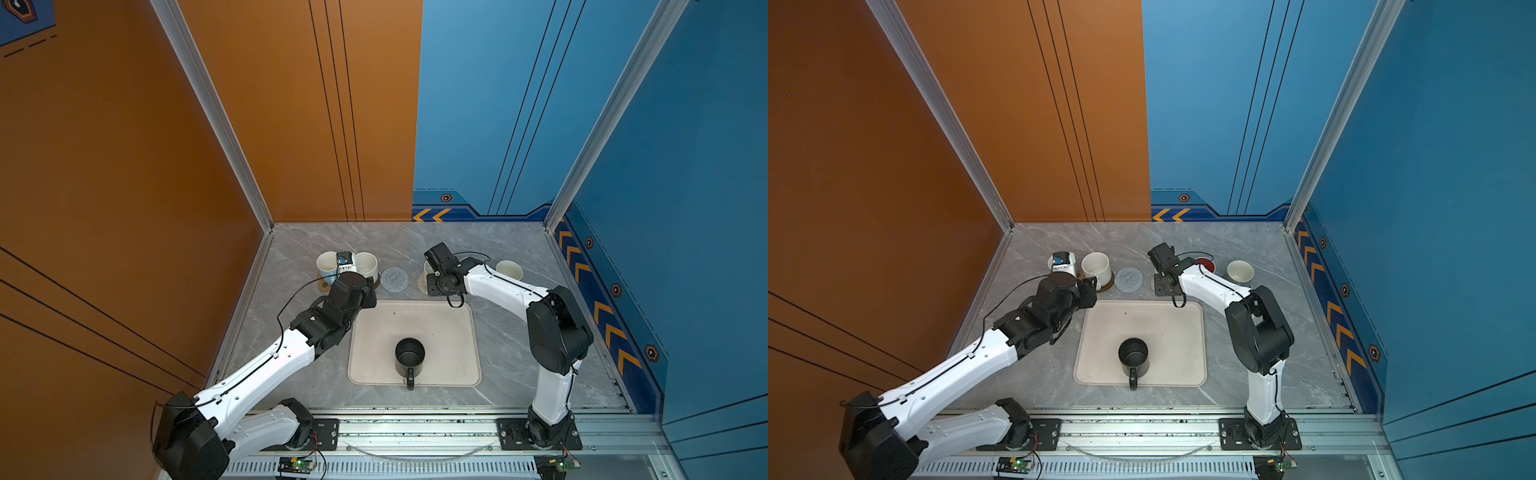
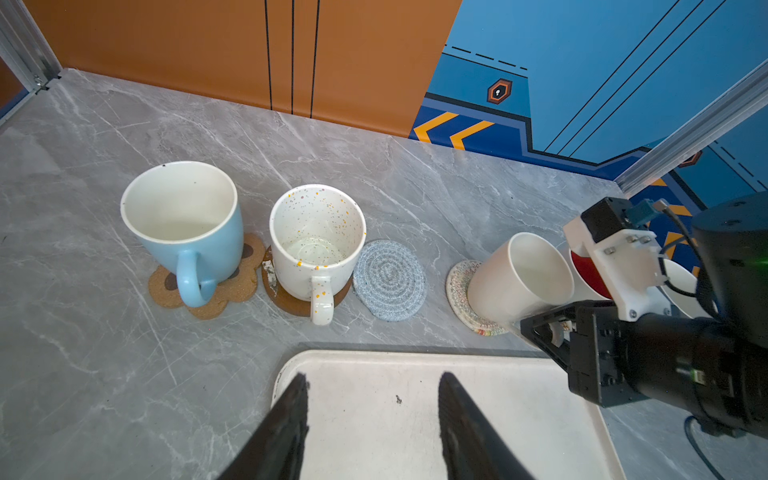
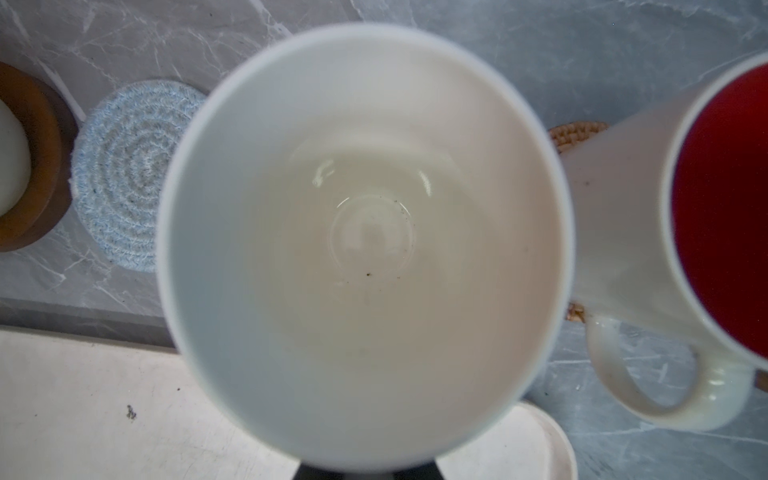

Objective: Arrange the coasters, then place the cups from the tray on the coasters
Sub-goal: 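Lower the plain white mug onto the multicolour woven coaster with the right gripper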

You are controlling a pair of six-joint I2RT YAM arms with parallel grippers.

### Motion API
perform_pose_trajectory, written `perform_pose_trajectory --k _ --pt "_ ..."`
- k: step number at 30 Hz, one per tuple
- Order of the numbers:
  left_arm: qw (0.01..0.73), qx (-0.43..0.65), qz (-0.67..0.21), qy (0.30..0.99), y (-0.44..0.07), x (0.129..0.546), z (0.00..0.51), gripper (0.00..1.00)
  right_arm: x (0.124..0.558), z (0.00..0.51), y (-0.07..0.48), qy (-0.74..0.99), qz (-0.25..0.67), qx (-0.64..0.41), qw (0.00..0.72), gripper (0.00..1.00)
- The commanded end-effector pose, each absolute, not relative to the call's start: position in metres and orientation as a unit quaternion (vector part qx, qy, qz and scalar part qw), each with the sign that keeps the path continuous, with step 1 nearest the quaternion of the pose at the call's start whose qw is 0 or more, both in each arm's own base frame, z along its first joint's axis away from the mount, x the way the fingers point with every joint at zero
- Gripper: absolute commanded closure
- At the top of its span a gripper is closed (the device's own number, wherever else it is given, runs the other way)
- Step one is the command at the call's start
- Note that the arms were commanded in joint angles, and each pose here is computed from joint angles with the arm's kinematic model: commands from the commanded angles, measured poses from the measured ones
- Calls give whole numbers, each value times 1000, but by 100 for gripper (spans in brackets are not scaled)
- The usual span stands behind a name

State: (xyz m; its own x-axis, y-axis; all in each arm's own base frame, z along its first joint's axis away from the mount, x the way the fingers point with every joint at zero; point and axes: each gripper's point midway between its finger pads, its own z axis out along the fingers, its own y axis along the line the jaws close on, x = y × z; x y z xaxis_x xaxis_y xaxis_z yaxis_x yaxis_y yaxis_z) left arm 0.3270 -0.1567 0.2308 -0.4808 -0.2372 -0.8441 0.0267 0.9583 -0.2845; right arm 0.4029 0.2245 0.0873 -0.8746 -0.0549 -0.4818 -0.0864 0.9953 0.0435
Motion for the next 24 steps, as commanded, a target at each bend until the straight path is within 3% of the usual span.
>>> perform_pose_trajectory --k 1,7,9,24 --pt "494 -65 -114 860 -148 324 222 48 420 103 230 960 39 -38 276 100" --pt "493 -66 -113 860 -147 324 221 48 418 104 229 960 37 -40 276 100" --pt "494 -67 -113 859 -147 325 222 48 418 104 229 960 37 -40 276 93" --pt "492 -67 -114 861 -147 325 221 48 414 100 230 962 38 -45 268 73"
